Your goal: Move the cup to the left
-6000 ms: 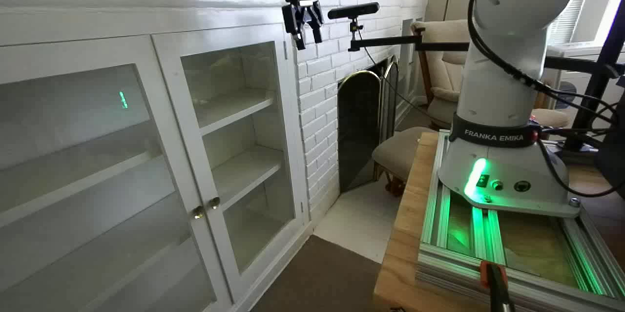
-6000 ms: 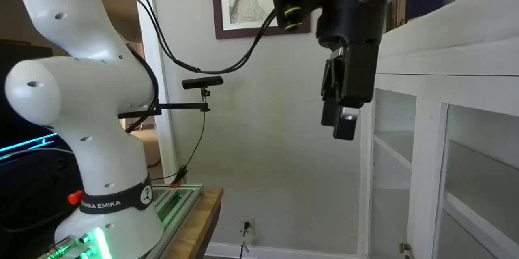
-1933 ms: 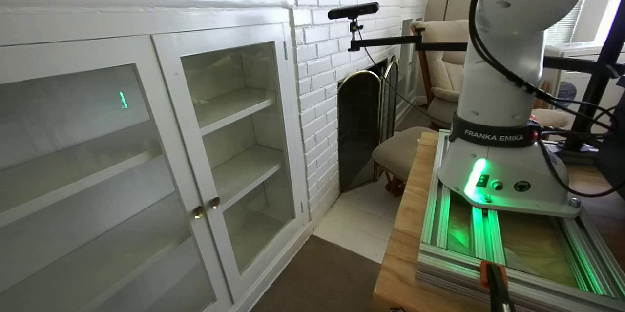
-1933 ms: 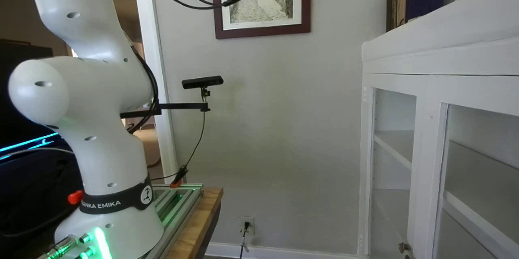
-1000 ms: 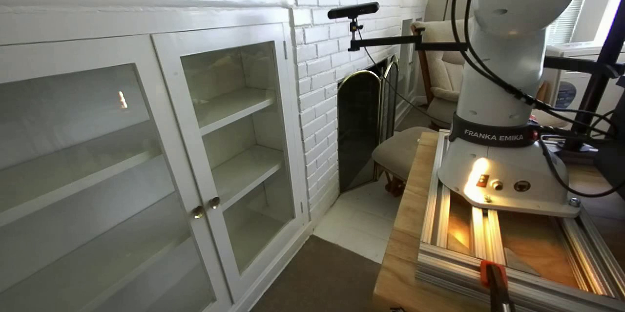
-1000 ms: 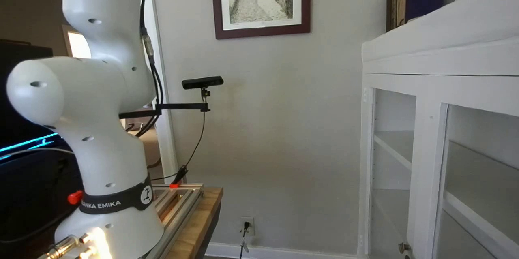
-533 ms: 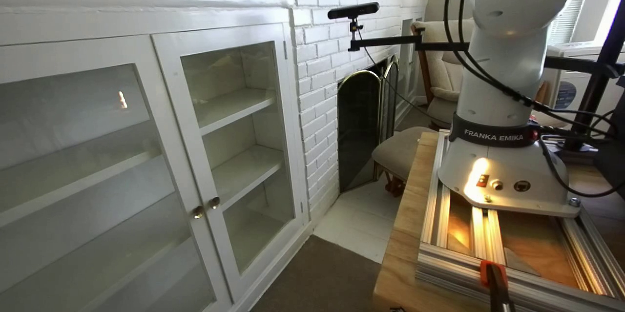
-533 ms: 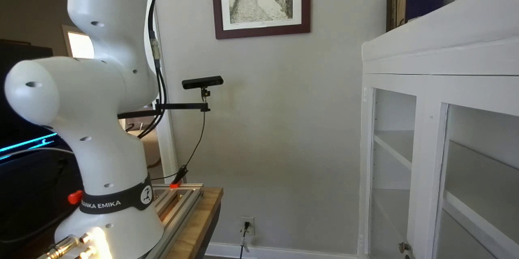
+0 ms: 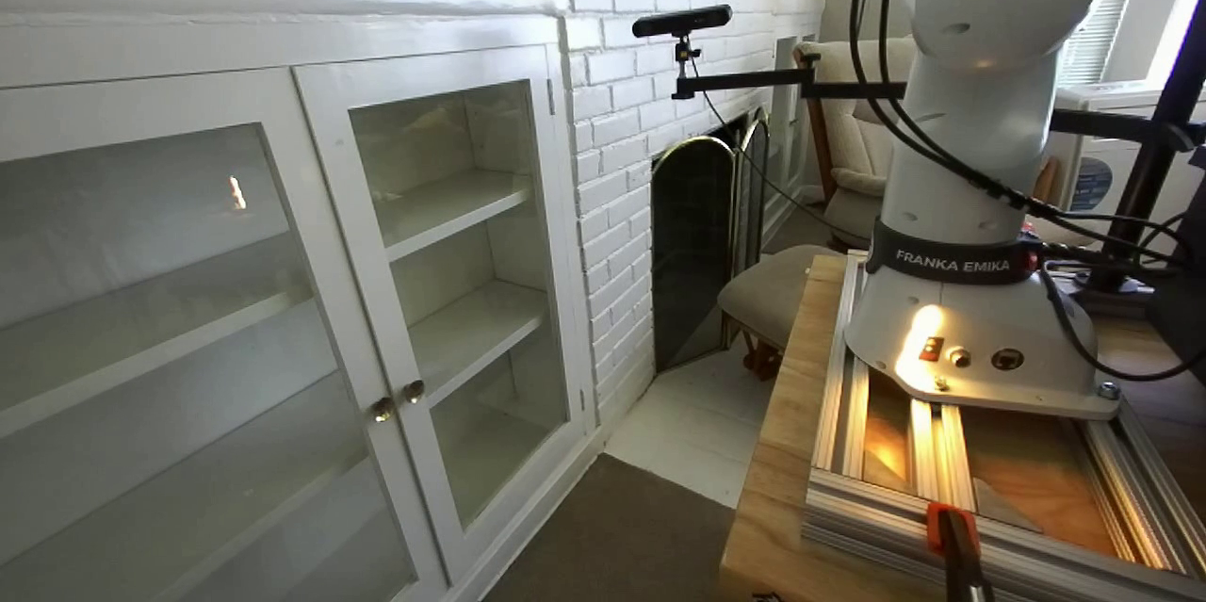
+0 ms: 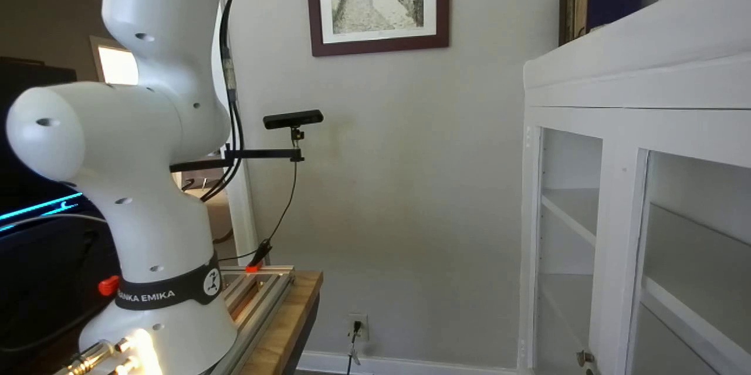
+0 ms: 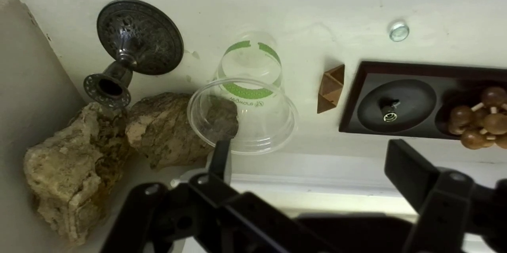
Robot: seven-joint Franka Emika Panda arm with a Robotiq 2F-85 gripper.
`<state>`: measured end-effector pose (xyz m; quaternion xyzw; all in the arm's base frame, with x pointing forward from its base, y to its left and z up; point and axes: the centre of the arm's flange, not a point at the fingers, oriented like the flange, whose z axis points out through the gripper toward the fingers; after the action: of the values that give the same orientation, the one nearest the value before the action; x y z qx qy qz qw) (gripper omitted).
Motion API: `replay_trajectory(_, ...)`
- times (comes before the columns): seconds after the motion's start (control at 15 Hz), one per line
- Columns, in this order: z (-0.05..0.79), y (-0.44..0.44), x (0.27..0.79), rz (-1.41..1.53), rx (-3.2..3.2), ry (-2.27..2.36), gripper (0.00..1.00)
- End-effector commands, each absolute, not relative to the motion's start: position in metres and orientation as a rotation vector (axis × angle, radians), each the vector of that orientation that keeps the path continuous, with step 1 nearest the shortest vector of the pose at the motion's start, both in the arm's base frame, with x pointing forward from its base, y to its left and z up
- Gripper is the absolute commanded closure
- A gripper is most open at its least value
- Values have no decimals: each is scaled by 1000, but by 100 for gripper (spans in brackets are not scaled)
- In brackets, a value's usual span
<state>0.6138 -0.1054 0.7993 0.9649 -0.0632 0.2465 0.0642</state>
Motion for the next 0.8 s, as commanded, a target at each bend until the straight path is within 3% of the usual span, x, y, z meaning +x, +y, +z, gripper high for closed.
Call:
replay_trajectory(0.0,800,-105,614,745,2913,-191,0)
replay_trajectory(0.73,793,-110,614,764,2879,-152,0)
